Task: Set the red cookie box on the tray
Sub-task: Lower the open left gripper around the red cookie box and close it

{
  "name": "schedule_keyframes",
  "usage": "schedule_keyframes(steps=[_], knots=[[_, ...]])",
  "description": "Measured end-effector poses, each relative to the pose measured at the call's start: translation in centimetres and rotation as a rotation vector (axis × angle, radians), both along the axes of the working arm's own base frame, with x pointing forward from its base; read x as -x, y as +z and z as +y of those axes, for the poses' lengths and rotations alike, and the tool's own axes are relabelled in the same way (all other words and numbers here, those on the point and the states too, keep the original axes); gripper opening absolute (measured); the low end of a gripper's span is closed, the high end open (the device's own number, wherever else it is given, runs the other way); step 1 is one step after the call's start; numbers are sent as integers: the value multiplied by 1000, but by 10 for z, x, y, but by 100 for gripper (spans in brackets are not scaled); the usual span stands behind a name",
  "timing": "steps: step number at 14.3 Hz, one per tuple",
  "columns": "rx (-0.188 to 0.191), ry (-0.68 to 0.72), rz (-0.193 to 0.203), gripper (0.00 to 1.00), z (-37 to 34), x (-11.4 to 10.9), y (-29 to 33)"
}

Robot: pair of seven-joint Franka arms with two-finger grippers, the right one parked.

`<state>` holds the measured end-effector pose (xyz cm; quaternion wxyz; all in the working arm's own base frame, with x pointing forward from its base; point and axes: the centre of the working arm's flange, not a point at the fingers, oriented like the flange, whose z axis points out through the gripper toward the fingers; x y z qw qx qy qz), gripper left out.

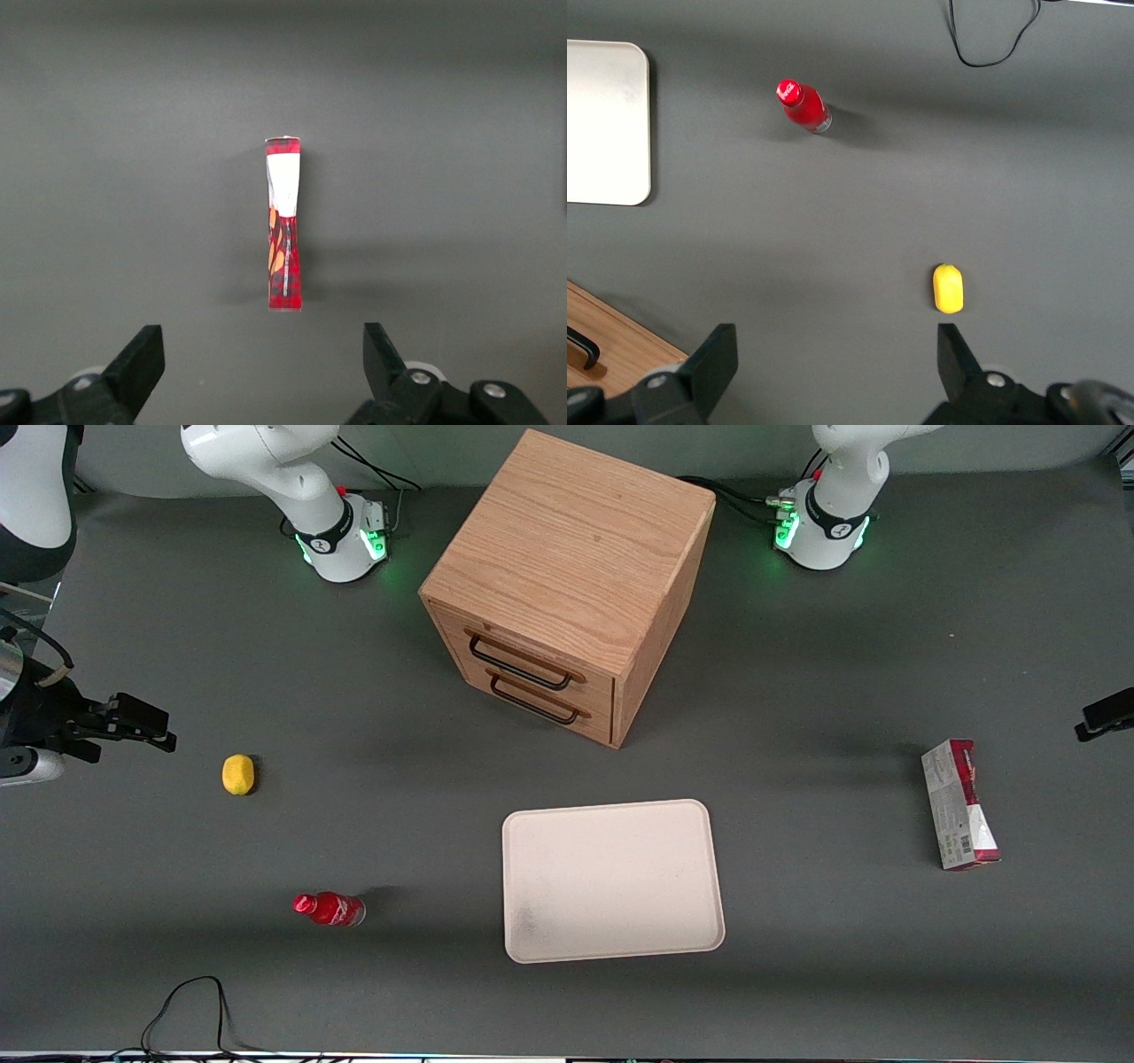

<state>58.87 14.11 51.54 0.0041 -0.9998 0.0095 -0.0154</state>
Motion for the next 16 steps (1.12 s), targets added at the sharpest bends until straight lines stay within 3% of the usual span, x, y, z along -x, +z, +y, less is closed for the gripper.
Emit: schedule_keyframes(steps=[7,16], knots=[[11,-3,17,100,2,-14,-132],[0,-2,-69,100,3,-24,-254]])
